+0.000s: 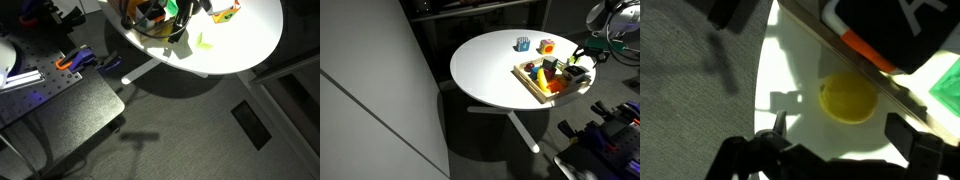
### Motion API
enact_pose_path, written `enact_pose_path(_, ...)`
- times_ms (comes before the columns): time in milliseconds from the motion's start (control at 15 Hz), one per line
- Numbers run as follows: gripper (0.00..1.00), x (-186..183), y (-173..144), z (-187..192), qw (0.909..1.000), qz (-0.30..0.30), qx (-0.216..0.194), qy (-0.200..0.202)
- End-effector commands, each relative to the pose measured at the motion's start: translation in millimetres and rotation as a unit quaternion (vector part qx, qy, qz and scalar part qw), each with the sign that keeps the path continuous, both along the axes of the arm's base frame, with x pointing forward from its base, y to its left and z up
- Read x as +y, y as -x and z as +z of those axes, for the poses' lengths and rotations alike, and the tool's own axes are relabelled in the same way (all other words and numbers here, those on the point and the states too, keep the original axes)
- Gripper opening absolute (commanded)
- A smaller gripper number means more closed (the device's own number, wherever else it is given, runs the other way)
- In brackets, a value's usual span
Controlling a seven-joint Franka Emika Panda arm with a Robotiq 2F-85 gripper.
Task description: Pick up the yellow fruit on the right and put it in the crate
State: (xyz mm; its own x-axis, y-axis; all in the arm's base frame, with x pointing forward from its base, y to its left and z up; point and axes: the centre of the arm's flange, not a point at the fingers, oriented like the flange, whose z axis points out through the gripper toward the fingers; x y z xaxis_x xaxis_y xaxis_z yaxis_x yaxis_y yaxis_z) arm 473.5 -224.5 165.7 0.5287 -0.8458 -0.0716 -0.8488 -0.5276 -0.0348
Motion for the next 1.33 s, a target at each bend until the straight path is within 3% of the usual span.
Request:
enact_pose_path(0, 1.0, 0, -2, -1, 0.9999, -0.012, 0.002, 0.004)
enact_pose_path(800, 1.0, -2, -2, -7, 0.9948, -0.1, 0.017, 0.003)
enact_pose_path(1267, 1.0, 8, -6, -24, 0.9933, -0.113, 0.023, 0.0)
